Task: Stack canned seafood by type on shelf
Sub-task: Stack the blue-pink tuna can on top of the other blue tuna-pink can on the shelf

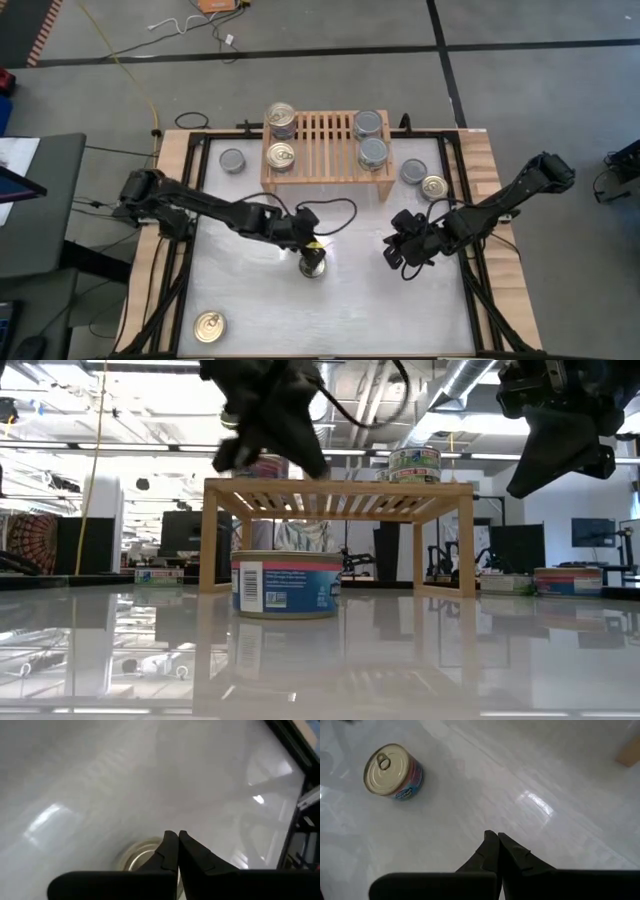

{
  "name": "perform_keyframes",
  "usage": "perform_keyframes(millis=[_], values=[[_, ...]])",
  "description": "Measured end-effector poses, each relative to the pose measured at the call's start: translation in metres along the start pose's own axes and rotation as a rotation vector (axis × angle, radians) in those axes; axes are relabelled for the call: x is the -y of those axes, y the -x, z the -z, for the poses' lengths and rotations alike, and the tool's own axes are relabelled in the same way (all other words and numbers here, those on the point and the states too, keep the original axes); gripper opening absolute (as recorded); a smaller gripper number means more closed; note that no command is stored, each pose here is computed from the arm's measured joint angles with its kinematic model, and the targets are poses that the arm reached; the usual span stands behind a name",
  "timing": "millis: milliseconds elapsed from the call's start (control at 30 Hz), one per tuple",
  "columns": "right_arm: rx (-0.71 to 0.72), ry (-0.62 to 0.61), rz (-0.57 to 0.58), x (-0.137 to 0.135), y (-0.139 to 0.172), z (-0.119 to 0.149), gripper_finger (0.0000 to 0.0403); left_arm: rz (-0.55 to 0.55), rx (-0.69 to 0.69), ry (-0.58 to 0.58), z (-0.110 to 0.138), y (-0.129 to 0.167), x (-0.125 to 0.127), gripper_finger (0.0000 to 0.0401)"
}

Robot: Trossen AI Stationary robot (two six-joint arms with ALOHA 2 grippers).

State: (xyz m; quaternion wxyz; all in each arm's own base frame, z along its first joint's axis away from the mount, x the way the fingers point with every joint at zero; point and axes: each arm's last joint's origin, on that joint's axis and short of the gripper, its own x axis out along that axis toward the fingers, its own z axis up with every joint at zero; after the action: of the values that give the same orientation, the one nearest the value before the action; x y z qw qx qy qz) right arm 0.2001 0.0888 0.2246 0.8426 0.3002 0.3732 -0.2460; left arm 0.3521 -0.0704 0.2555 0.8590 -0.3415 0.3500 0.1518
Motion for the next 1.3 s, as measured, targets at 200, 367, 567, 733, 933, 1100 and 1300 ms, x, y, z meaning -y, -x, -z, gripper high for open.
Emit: perform_keyframes(millis=[200, 367, 567, 733, 933, 1100, 1300], values=[[0.031, -0.037, -0.066, -0.007, 0.0, -0.003, 0.0028, -0.161, 0.049, 0.047, 0.014, 0.043, -0.002, 0.0], [0.051, -0.052, -0.094, -0.01, -0.001, -0.004, 0.0028, -0.247, -0.008, 0.103, 0.042, 0.062, -0.009, 0.0], [0.079, -0.088, -0.164, -0.022, -0.007, -0.005, 0.0028, -0.184, 0.001, 0.208, 0.079, 0.058, -0.034, 0.0], [0.114, -0.094, -0.193, -0.037, -0.038, -0.005, 0.0028, -0.006, 0.012, 0.183, 0.097, 0.046, -0.04, 0.0], [0.126, -0.124, -0.15, -0.048, -0.081, -0.007, 0.0028, 0.011, -0.062, 0.121, 0.107, 0.026, -0.044, 0.0], [0.11, -0.113, -0.136, -0.064, -0.101, -0.017, 0.0021, 0.002, -0.147, 0.044, 0.109, 0.012, -0.049, 0.0], [0.114, -0.129, -0.129, -0.081, -0.119, -0.034, 0.0022, 0.004, -0.144, -0.067, 0.1, 0.009, -0.054, 0.0]])
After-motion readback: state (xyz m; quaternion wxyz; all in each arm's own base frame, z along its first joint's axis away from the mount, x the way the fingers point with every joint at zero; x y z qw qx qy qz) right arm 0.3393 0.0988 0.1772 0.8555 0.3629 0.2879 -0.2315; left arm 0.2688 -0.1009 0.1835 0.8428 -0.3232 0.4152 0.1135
